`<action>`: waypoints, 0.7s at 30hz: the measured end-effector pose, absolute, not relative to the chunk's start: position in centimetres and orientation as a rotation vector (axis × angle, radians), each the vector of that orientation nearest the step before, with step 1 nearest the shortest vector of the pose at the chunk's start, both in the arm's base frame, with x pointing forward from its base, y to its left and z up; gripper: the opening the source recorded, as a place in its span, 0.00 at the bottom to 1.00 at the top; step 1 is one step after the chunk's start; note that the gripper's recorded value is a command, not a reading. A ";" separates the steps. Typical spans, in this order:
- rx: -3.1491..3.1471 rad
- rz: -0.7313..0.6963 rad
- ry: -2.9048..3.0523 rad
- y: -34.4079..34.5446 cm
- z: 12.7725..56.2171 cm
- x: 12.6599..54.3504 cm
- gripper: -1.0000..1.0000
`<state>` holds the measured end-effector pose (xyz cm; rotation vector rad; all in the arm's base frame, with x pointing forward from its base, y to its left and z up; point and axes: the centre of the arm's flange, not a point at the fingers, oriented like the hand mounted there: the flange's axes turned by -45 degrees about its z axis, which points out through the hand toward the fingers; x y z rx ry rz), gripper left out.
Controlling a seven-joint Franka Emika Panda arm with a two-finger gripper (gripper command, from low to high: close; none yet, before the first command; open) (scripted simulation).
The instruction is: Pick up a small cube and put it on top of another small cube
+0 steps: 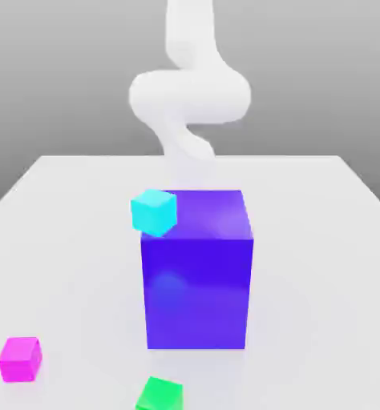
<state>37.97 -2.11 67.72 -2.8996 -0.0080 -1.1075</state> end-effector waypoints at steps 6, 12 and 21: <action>-2.920 -0.854 -0.052 -7.0 58.1 44.6 0.50; -2.944 -0.635 -0.066 -11.7 47.6 48.2 0.50; -3.018 -0.331 -0.045 -19.3 31.9 48.0 0.50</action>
